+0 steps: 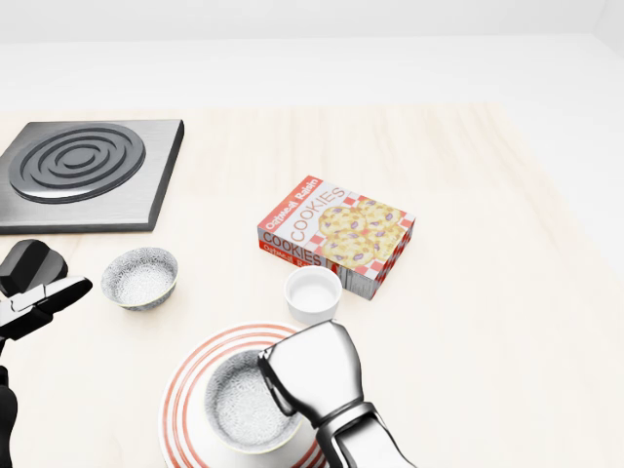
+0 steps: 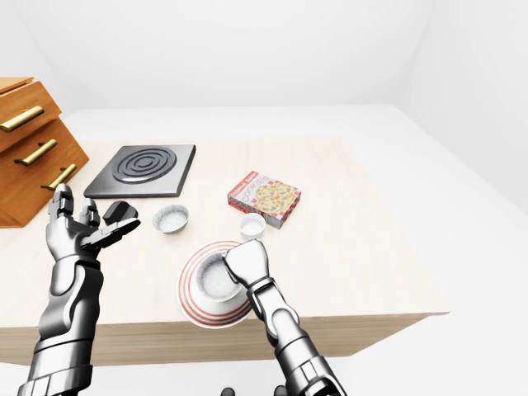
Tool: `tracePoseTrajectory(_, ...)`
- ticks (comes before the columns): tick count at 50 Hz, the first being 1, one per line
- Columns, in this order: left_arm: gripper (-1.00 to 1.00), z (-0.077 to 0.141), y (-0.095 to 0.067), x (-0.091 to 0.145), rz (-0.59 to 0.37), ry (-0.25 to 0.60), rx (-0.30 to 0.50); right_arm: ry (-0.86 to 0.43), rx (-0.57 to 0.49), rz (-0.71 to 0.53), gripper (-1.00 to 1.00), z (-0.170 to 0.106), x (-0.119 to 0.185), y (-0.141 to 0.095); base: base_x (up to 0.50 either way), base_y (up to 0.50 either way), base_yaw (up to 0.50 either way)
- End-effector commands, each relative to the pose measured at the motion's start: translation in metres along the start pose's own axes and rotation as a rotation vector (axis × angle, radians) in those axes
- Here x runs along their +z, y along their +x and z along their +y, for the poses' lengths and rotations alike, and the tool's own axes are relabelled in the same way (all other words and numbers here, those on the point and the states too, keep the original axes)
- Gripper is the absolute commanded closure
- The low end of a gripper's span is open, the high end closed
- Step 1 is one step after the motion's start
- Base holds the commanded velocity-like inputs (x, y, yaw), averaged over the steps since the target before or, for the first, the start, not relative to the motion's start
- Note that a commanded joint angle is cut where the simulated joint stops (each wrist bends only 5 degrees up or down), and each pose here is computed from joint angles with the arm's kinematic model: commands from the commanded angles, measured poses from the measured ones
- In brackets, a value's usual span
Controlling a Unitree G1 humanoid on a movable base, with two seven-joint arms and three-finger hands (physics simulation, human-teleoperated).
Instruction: Pick the akita bowl next to the plate and place it on the plate.
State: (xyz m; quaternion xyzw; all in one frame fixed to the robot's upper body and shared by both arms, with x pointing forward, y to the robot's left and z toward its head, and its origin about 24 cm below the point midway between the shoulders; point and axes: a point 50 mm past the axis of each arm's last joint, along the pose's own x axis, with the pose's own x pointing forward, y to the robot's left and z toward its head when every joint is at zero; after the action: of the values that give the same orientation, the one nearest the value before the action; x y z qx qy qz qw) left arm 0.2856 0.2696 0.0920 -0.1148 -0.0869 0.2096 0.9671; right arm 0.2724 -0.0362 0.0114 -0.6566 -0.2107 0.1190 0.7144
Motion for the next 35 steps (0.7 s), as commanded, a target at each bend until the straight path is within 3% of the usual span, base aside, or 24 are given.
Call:
tracePoseTrajectory(1, -1.00, -0.0001, 0.0002, -0.0002, 0.000, 0.000, 0.000, -0.038, -0.027, -0.003, 1.00, -0.0005, -0.0025, 0.0025, 0.00, 0.00, 0.00)
tracePoseTrajectory(30, -1.00, -0.0001, -0.0005, 0.0006, -0.001, 0.000, 0.000, -0.036, -0.011, -0.005, 1.00, 0.0077, -0.0025, 0.0008, 0.00, 0.00, 0.00)
tracePoseTrajectory(31, -1.00, 0.0001, -0.0003, 0.0001, -0.001, 0.000, 0.000, -0.031, -0.006, -0.001, -0.47, 0.0074, -0.0026, 0.0005, 0.00, 0.00, 0.00)
tracePoseTrajectory(32, -1.00, -0.0001, -0.0005, 0.0006, -0.001, 0.000, 0.000, -0.027, -0.002, 0.001, -1.00, 0.0067, -0.0025, 0.0004, 0.00, 0.00, 0.00)
tracePoseTrajectory(35, -1.00, 0.0000, -0.0006, 0.0005, -0.001, 0.000, 0.000, -0.016, 0.003, 0.010, -1.00, 0.0046, -0.0033, 0.0008, 0.00, 0.00, 0.00)
